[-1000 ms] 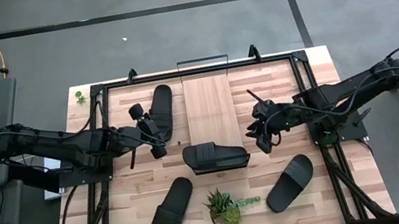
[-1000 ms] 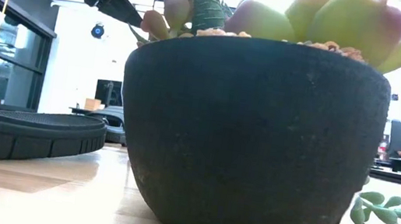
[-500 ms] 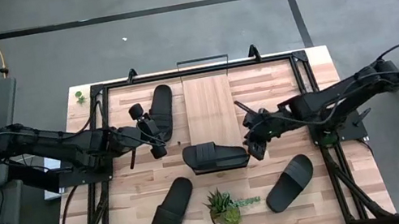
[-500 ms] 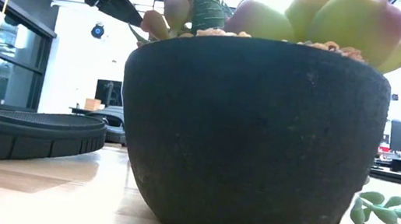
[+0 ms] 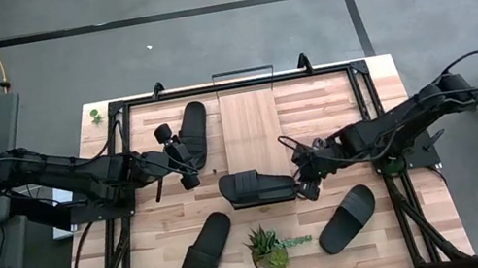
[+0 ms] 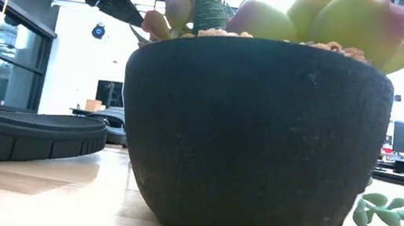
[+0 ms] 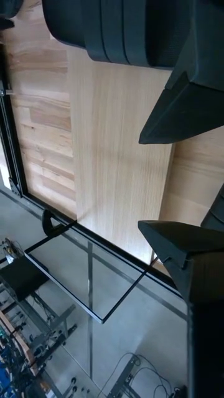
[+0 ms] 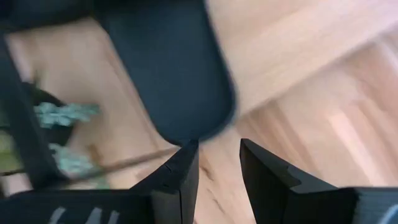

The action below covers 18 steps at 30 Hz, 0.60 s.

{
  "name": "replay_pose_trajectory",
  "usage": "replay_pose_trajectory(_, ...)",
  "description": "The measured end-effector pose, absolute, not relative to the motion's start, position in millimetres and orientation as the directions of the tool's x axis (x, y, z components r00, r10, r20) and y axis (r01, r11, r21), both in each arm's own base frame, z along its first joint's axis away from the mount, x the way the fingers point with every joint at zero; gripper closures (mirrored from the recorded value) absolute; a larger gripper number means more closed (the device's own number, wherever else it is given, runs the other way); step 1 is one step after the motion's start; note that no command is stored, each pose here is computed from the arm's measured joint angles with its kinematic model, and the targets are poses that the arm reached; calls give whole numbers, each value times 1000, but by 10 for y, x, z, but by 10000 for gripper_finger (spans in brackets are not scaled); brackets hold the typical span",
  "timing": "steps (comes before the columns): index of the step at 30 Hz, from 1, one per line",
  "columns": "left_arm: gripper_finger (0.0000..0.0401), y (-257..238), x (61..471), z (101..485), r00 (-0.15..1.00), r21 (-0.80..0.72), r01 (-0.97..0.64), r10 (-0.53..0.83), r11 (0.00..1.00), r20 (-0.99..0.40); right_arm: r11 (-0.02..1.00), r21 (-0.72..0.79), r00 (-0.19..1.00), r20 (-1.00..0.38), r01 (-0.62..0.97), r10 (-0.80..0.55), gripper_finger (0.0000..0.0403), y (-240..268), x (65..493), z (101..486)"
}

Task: Pick and place slides into the shelf
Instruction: Put the bottom right black slide on the shelf

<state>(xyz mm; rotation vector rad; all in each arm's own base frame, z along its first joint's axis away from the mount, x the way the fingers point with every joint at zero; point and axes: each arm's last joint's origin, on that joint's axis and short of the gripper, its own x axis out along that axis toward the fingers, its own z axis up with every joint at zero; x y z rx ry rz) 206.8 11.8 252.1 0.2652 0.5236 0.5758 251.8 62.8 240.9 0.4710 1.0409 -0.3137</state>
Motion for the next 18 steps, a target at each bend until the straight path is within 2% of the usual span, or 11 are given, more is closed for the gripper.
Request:
replay_pose_trajectory(6, 206, 118, 2068, 2520, 714, 379, -447, 579, 810, -395, 854, 114, 461, -873, 507, -157, 295, 760, 2447, 2644)
replay_pose_trajectory(12, 206, 119, 2068, 2520, 713, 379, -448, 579, 810, -395, 866, 83, 481, -855, 493, -192, 295, 993, 2411, 2818)
replay_pose_trajectory(18, 206, 119, 2068, 2521, 713, 379, -448, 579, 810, -394, 848, -6, 385, -890, 530, -246, 295, 1215, 2439, 2771)
